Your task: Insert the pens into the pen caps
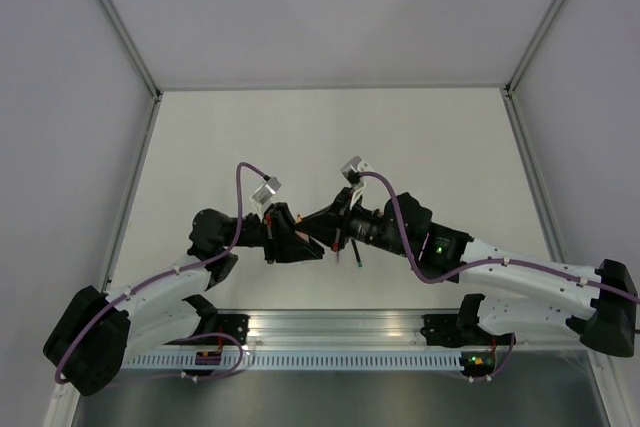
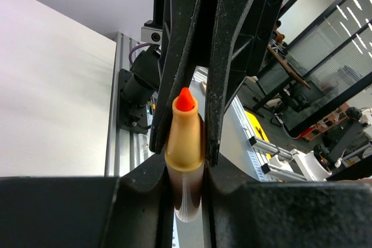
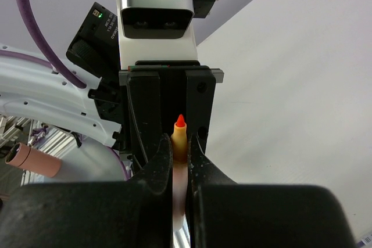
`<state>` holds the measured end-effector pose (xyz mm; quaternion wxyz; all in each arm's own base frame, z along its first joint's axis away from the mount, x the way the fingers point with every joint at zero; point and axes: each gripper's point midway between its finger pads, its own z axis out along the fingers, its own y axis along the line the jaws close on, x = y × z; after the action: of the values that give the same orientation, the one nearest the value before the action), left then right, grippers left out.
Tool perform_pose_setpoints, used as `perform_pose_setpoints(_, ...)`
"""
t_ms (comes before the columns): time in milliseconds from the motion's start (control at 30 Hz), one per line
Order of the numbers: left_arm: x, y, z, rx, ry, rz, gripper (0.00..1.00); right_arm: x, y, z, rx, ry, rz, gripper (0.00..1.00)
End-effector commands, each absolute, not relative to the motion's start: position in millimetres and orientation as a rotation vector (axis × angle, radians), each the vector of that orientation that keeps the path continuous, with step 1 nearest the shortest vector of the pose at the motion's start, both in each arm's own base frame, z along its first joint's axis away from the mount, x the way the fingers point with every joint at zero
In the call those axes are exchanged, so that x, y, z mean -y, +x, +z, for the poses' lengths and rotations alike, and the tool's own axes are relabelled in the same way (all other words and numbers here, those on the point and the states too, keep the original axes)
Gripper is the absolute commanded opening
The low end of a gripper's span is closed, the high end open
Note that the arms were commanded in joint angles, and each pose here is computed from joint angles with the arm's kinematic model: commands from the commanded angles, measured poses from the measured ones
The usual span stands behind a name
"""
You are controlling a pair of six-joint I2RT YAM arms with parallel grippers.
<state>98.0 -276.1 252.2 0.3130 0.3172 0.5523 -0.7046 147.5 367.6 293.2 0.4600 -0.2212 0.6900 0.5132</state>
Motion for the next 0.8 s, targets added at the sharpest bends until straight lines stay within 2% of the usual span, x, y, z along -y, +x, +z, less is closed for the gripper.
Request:
perform_pose_setpoints(0, 275, 92, 264, -1.362, 0.895, -1.838, 0.02, -362, 164, 288, -1.702, -0.452, 1.215, 0.00)
perform_pose_setpoints(67, 275, 93, 264, -1.369, 0.894, -1.834, 0.07, -363, 162, 285, -1.704, -0.445, 1.228, 0.00)
perform_pose_setpoints(133, 276, 95, 263, -1.379, 0.888, -1.831, 0.20, -363, 163, 282, -1.707, -0.436, 1.229, 0.00)
perform_pose_setpoints(233, 276, 95, 263, -1.379, 0.888, -1.831, 0.24, -363, 164, 280, -1.709, -0.426, 1.232, 0.00)
perform_pose_setpoints(333, 276, 97, 263, -1.377, 0.878, -1.821, 0.19, -362, 165, 280, -1.710, -0.420, 1.226, 0.00)
perform_pose_setpoints(400, 277, 100, 261, -1.398, 0.866, -1.809, 0.03, -361, 164, 278, -1.713, -0.419, 1.228, 0.00)
perform_pose_setpoints(567, 277, 109, 256, -1.450, 0.793, -1.772, 0.02, -356, 167, 273, -1.729, -0.401, 1.197, 0.01)
perform_pose_setpoints(600, 278, 112, 253, -1.457, 0.797, -1.741, 0.02, -353, 169, 273, -1.730, -0.394, 1.176, 0.08)
perform_pose_setpoints(633, 279, 118, 250, -1.484, 0.768, -1.713, 0.02, -343, 176, 280, -1.716, -0.347, 1.134, 0.32)
perform_pose_setpoints(700, 279, 126, 238, -1.560, 0.745, -1.654, 0.02, -329, 183, 285, -1.717, -0.334, 1.045, 0.46)
perform_pose_setpoints(733, 279, 136, 233, -1.599, 0.702, -1.611, 0.02, -317, 186, 296, -1.697, -0.303, 1.015, 0.59)
perform_pose_setpoints(767, 279, 141, 232, -1.622, 0.687, -1.578, 0.02, -300, 195, 298, -1.710, -0.264, 0.915, 0.63)
